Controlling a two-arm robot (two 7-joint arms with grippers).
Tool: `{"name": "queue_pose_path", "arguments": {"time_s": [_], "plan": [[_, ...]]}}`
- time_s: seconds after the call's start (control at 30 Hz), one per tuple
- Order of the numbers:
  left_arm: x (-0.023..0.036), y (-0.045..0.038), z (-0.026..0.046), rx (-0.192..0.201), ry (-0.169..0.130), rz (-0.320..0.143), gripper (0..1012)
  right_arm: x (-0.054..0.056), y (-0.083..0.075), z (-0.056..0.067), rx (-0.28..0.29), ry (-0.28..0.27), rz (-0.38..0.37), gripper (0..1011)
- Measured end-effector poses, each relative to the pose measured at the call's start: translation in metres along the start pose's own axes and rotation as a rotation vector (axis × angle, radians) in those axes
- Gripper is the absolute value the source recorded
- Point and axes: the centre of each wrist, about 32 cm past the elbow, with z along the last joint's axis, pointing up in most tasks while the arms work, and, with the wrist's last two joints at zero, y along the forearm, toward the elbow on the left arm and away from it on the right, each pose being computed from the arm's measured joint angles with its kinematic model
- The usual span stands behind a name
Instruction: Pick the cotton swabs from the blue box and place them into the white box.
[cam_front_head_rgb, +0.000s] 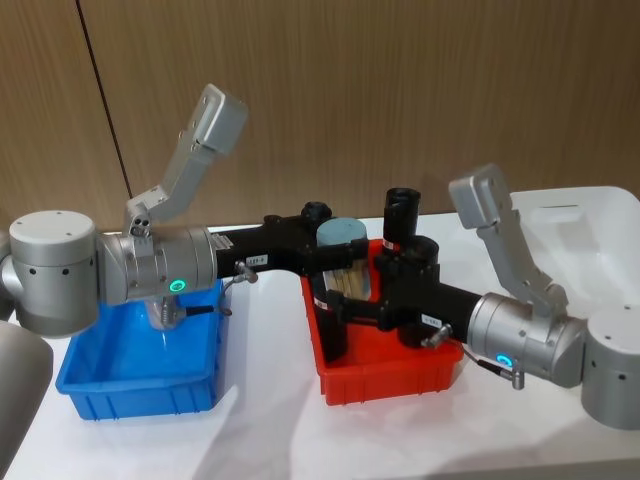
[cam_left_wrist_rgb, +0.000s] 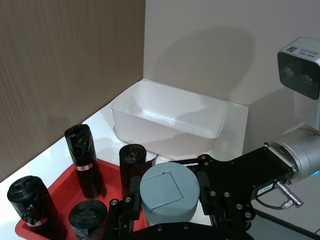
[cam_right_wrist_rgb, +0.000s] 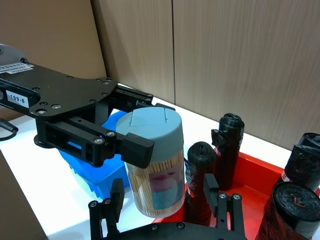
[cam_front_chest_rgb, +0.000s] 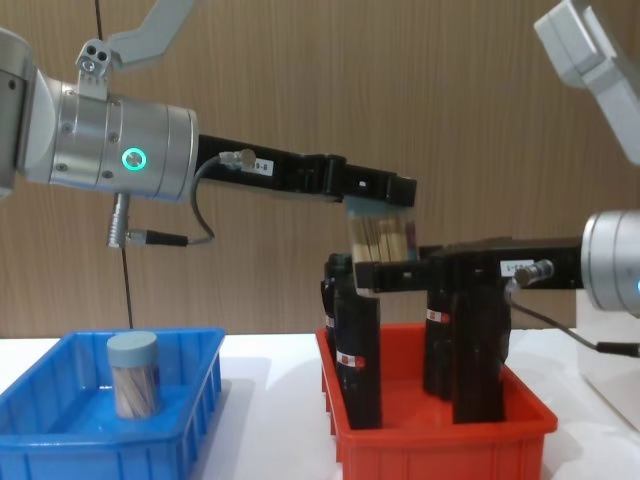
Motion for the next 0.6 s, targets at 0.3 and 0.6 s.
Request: {"name": "queue_pose_path", "arguments": {"time_s": [0.3, 0.6], "plan": [[0.0000, 0.0000, 0.0000, 0.000, 0.000, 0.000, 671, 0.0008, 0.0049, 0.0012, 0.004, 0.004, 0.010, 945], [0.0000, 0.0000, 0.0000, 0.000, 0.000, 0.000, 671, 0.0010, 0.0071, 0.0017, 0.011, 0.014, 0.018, 707]]}}
